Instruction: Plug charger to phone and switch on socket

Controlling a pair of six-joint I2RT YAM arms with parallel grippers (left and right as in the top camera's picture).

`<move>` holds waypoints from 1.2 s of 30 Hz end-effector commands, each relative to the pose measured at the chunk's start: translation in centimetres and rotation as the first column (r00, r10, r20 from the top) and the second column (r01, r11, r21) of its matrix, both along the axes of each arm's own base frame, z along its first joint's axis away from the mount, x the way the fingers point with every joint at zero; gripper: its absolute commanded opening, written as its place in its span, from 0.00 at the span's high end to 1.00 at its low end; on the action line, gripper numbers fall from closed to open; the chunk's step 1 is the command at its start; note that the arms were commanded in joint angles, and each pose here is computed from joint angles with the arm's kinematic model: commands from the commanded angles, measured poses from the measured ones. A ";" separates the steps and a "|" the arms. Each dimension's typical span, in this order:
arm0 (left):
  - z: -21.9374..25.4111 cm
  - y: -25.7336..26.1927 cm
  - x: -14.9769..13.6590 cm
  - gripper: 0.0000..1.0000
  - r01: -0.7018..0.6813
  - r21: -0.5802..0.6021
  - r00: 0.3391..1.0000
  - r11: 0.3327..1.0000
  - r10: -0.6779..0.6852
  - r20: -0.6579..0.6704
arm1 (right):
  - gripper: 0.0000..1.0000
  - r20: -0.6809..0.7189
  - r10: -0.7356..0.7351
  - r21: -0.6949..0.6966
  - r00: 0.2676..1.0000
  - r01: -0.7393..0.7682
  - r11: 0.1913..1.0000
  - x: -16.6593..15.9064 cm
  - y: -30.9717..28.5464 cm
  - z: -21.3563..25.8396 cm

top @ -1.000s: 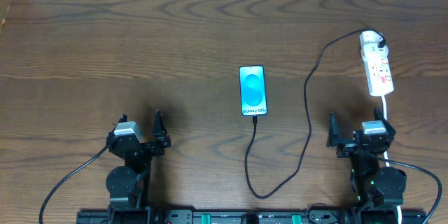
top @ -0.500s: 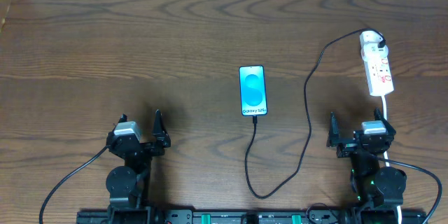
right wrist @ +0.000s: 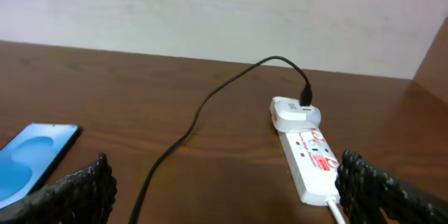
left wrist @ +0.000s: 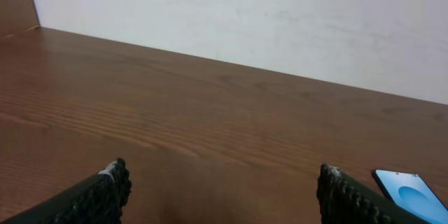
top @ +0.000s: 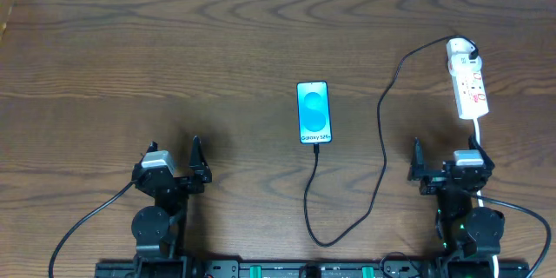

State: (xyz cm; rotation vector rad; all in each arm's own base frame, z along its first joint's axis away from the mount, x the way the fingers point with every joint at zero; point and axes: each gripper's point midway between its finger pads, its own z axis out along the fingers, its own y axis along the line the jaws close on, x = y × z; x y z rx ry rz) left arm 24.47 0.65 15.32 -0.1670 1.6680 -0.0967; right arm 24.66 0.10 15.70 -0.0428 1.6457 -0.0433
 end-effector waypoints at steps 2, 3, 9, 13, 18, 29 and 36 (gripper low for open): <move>-1.7 0.2 -0.1 0.13 -0.012 0.003 0.999 1.000 0.012 -0.051 | 0.01 0.009 -0.065 0.101 0.998 0.064 0.993 -0.1 -0.9 0.2; -1.7 0.2 -0.1 0.13 -0.012 0.003 0.999 1.000 0.012 -0.051 | 0.01 0.009 -0.065 0.100 0.998 0.064 0.993 -0.1 -0.9 0.2; -1.7 0.2 -0.1 0.13 -0.012 0.003 0.999 1.000 0.012 -0.051 | 0.01 0.009 -0.069 0.100 0.998 0.068 0.993 -0.1 -1.0 0.2; -1.7 0.2 -0.1 0.13 -0.012 0.003 0.999 1.000 0.012 -0.051 | 0.01 0.008 -0.064 0.100 0.998 0.063 0.993 -0.1 -0.9 0.2; -1.7 0.2 -0.1 0.13 -0.012 0.003 0.999 1.000 0.012 -0.051 | 0.01 0.008 -0.061 0.100 0.998 0.060 0.993 -0.1 -0.8 0.2; -1.7 0.2 -0.1 0.13 -0.012 0.003 0.999 1.000 0.012 -0.051 | 0.01 0.008 -0.061 0.100 0.998 0.060 0.993 -0.1 -0.8 0.2; -1.7 0.2 -0.1 0.13 -0.012 0.003 0.999 1.000 0.012 -0.051 | 0.01 0.008 -0.061 0.100 0.998 0.060 0.993 -0.1 -0.8 0.2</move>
